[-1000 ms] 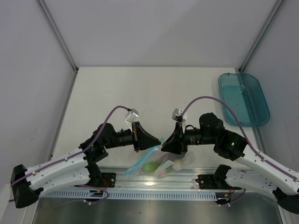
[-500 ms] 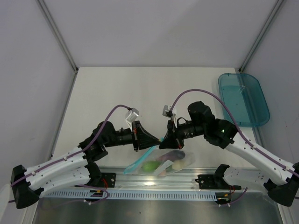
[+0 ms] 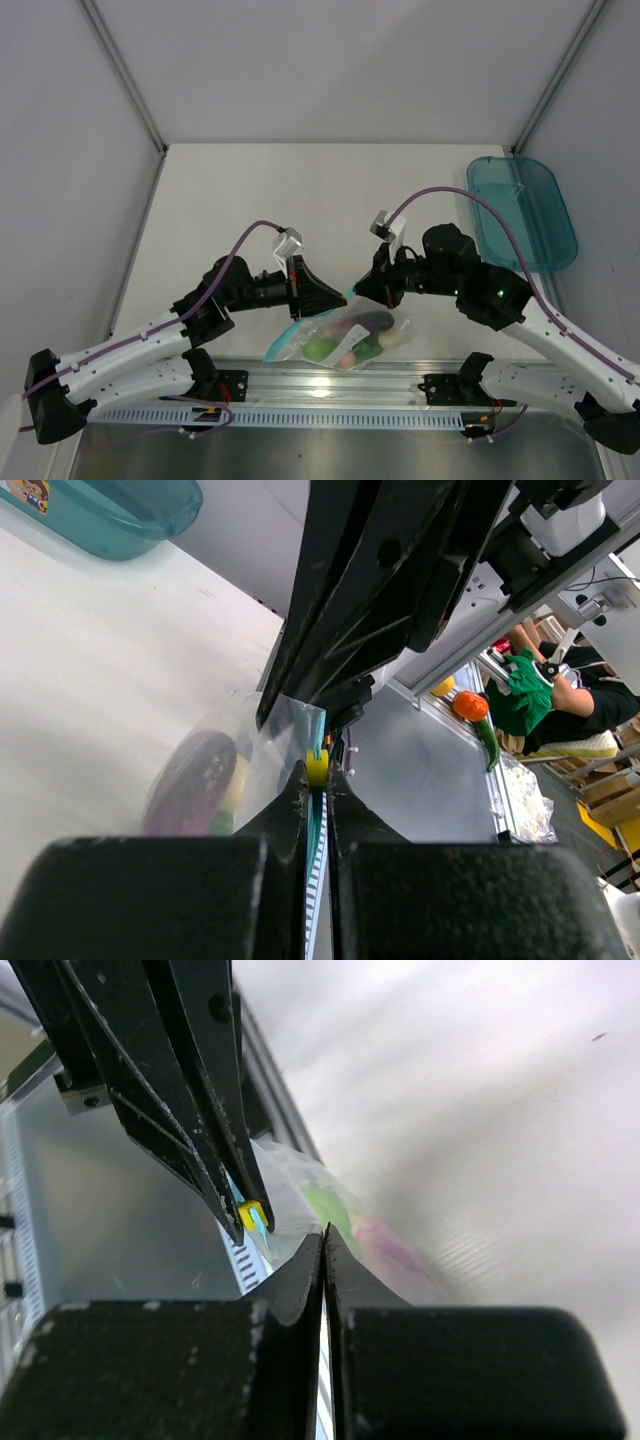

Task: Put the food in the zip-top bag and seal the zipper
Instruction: Adjust the zipper food storage bag at the center of the board.

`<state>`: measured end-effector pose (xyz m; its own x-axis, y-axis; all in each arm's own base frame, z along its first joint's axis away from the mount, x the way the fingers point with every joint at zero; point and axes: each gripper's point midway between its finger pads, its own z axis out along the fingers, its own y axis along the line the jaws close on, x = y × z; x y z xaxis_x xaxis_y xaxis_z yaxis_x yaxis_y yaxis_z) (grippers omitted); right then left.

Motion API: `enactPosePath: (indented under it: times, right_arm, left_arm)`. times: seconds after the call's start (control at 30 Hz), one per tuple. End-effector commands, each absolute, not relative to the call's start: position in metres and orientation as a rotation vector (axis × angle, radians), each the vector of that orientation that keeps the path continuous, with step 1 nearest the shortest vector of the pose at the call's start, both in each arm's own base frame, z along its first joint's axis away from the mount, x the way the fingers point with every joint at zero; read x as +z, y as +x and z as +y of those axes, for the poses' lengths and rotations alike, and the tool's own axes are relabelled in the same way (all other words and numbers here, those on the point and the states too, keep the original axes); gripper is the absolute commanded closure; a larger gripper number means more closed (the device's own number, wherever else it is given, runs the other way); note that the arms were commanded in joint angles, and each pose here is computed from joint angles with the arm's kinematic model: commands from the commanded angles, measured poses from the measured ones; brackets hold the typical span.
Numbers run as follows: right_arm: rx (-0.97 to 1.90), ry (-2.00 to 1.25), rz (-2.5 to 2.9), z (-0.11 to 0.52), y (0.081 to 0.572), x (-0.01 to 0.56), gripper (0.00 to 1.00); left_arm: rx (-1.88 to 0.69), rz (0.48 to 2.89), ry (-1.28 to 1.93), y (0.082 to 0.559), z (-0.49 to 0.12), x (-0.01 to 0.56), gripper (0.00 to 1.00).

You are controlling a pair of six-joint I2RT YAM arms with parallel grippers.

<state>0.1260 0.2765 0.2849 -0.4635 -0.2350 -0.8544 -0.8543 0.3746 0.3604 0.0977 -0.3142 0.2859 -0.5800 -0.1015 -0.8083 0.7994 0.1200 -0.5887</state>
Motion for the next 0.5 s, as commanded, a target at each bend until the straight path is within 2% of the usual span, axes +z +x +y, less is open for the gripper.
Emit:
enactPosePath:
  times: [0.0,0.13,0.3,0.4,0.43,0.47]
  right_arm:
    - [0.942,-0.702,1.783,0.265,0.164,0.323,1.0]
    - [0.977,-0.666,1.76,0.264,0.16,0.326,1.0]
    - [1.022,-0.78,1.765,0.262,0.144,0.32,1.0]
    - [1.081,-0.906,1.67,0.255,0.123,0.331,0.74]
    - [1.076,-0.944,1.637,0.253,0.119,0.333,0.55]
    - [1.082,-0.969,1.618,0.252,0.115,0.336,0.46]
  left_arm:
    - [-1.592,1.687,0.755,0.086,-0.317,0.291,0.99]
    - [-1.567,1.748,0.748,0.09,-0.32,0.281,0.99]
    - [-1.558,1.721,0.725,0.092,-0.317,0.287,0.99]
    - [-1.545,1.692,0.711,0.093,-0.312,0.295,0.99]
    - [-1.538,1.68,0.706,0.093,-0.31,0.299,0.99]
    - [-1.536,1.676,0.708,0.093,-0.309,0.3,1.0]
